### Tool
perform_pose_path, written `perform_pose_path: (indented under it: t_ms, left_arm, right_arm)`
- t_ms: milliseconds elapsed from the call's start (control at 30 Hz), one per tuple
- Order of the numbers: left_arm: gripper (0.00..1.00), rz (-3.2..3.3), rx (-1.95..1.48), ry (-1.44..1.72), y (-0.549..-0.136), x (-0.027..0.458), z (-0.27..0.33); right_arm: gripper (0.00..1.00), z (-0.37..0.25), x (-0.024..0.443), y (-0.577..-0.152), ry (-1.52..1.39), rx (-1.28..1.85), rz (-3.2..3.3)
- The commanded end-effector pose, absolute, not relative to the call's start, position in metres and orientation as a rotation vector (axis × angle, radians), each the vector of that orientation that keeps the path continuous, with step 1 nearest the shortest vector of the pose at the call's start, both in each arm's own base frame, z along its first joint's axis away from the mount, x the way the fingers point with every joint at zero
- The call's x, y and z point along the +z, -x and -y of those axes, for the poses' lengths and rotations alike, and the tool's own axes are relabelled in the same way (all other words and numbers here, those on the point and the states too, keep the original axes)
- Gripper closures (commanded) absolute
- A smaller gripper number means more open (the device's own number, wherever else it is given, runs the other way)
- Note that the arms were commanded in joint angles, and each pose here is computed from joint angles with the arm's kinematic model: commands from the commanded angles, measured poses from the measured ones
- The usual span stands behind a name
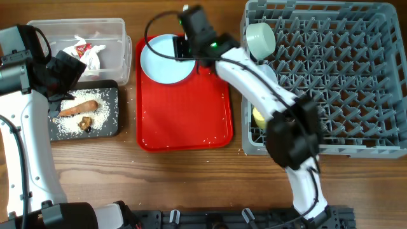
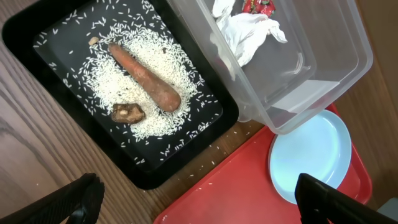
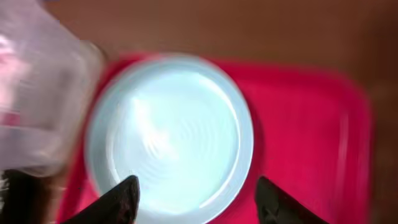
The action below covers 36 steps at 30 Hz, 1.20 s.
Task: Sort waste into correct bins and load items into the dishwasher rack
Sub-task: 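Grasp the blue bowl with the right gripper and place it in the rack, then grasp the light-blue plate with the right gripper and stand it in the rack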
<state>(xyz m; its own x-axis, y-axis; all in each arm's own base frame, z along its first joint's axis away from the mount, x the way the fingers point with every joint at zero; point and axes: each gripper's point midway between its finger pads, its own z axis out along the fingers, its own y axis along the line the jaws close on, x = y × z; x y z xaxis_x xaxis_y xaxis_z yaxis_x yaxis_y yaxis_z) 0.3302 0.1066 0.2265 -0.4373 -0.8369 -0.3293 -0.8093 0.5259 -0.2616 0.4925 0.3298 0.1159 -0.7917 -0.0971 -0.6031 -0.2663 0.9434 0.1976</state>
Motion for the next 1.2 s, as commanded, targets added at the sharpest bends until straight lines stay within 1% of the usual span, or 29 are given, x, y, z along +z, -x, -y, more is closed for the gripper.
perform_pose_path:
  t_ms: [0,67,167,200,267,333,367,433,467,533,567,633,667,700,733,767,800,833,933,967,1067,1167]
  left_arm:
    - [0.00,-2.358,-0.084,1.339,-0.330,0.226,-0.109]
    - [0.00,-2.358,-0.083,1.339,-0.330,0.226,-0.109]
    - [0.00,-2.358,-0.083,1.339,-0.330,0.226,-0.109]
    - [0.00,-2.358,-0.083,1.339,-0.330,0.226,-0.109]
    - [0.00,-2.358,-0.084,1.339,-0.330,0.226,-0.109]
    - [0.00,-2.358,-0.083,1.339,-0.330,0.226,-0.109]
    - [0.00,-2.358,-0.083,1.339,-0.330,0.226,-0.109]
    - [0.00,-2.358,-0.083,1.339,-0.330,0.226,-0.109]
    - [0.00,-2.358,-0.083,1.339,-0.330,0.226,-0.109]
    - [0.00,-2.358,-0.083,1.339,-0.330,0.226,-0.109]
    - [0.00,-2.358,-0.083,1.339,-0.330,0.226,-0.109]
    - [0.00,-2.358,-0.083,1.339,-0.330,0.226,-0.109]
    - [0.00,-2.358,-0.083,1.339,-0.330,0.226,-0.109]
    - [0.00,-2.358,-0.083,1.339,-0.330,0.226,-0.109]
    - [0.00,-2.358,-0.083,1.339,-0.330,0.226,-0.109]
    - [0.00,-2.358,-0.083,1.339,-0.330,0.226,-0.109]
    - [0.00,-2.358,-0.083,1.339,-0.330,0.226,-0.109]
    - [0.00,-2.358,-0.084,1.339,-0.330,0.226,-0.109]
    - [0.00,-2.358,-0.083,1.339,-0.330,0.226,-0.109]
    - [0.00,-2.358,-0.083,1.339,-0.330,0.226,-0.109]
    - [0.00,-2.358,-0.083,1.339,-0.330,0.226,-0.109]
    - [0.00,-2.358,-0.083,1.339,-0.330,0.226,-0.109]
  right_arm:
    - [0.46,-0.328,0.061,-0.486,0.095,0.375,-2.609]
    - [0.52,-0.325,0.034,-0.483,0.029,0.359,-2.665]
    - [0.56,-0.323,-0.005,-0.476,0.014,0.328,-2.732]
    - [0.61,-0.325,-0.012,-0.474,0.000,0.345,-2.752]
    - [0.72,-0.326,-0.011,-0.475,-0.010,0.352,-2.744]
    - [0.96,-0.324,-0.012,-0.474,-0.012,0.347,-2.753]
    - [0.96,-0.323,-0.006,-0.473,-0.012,0.348,-2.756]
    - [0.96,-0.315,0.029,-0.485,-0.024,0.361,-2.703]
    - [0.96,-0.305,0.063,-0.497,-0.022,0.361,-2.636]
    - [0.96,-0.272,0.163,-0.515,0.036,0.348,-2.443]
    - [0.96,-0.235,0.231,-0.513,0.030,0.258,-2.325]
    - [0.96,-0.145,0.319,-0.487,-0.139,-0.080,-2.157]
    - [0.96,-0.111,0.346,-0.472,-0.173,-0.234,-2.102]
    - [0.96,-0.088,0.360,-0.460,-0.189,-0.354,-2.076]
    - [0.96,-0.051,0.371,-0.443,-0.208,-0.560,-2.064]
    - [0.96,-0.010,0.372,-0.423,-0.230,-0.809,-2.080]
    - [0.96,0.020,0.365,-0.412,-0.248,-0.968,-2.115]
    - [0.96,0.036,0.355,-0.409,-0.243,-1.022,-2.157]
    - [0.96,0.047,0.306,-0.424,0.139,-1.038,-2.387]
    - [0.96,0.052,0.295,-0.430,0.201,-1.056,-2.403]
    - [0.96,0.063,0.276,-0.451,0.264,-1.103,-2.389]
    - [0.96,0.054,0.255,-0.465,0.385,-1.064,-2.402]
